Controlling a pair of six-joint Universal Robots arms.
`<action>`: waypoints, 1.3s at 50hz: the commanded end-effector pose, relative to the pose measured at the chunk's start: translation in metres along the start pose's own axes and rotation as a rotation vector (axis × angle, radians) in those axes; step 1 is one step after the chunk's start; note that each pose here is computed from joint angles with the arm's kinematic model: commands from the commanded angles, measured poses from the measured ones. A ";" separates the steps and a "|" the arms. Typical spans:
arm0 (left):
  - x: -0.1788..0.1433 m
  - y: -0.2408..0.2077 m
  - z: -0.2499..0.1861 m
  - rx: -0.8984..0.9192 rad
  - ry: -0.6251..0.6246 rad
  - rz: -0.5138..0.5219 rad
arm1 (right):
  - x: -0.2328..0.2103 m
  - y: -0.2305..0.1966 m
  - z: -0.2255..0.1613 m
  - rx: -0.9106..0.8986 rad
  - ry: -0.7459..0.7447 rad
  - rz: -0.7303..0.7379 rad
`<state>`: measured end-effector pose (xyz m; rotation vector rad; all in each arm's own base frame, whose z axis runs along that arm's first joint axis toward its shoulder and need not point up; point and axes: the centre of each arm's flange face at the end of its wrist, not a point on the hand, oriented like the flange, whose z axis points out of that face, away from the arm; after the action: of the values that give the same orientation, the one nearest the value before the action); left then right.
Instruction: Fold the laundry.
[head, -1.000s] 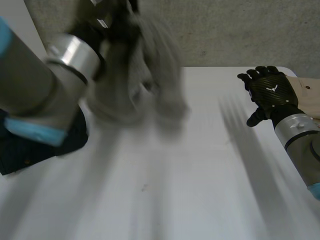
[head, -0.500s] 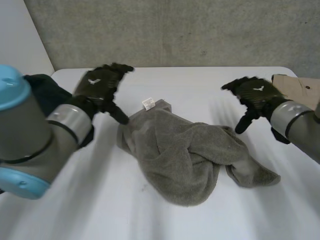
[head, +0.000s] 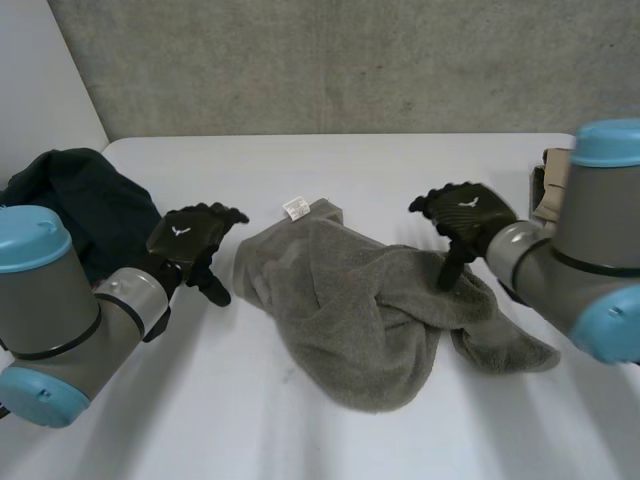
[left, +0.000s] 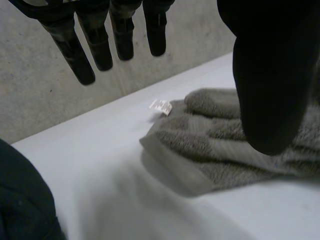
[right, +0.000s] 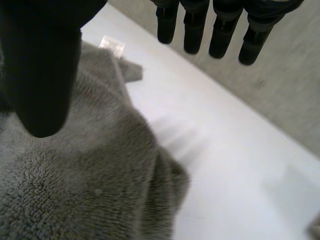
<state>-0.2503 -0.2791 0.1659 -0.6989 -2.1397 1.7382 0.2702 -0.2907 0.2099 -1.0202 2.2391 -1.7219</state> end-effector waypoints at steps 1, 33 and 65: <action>-0.004 0.008 0.012 -0.031 0.011 0.048 | 0.002 -0.001 -0.051 0.018 -0.032 -0.144; 0.026 0.030 0.073 -0.044 0.025 0.204 | -0.001 0.091 -0.019 -0.057 0.070 -0.257; -0.019 -0.059 -0.006 -0.093 -0.010 0.044 | 0.101 -0.007 0.007 -0.073 0.076 -0.140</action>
<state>-0.2323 -0.2668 0.2913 -0.7064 -2.0776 1.8268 0.1807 -0.3341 0.2956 -1.0936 2.2516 -1.8775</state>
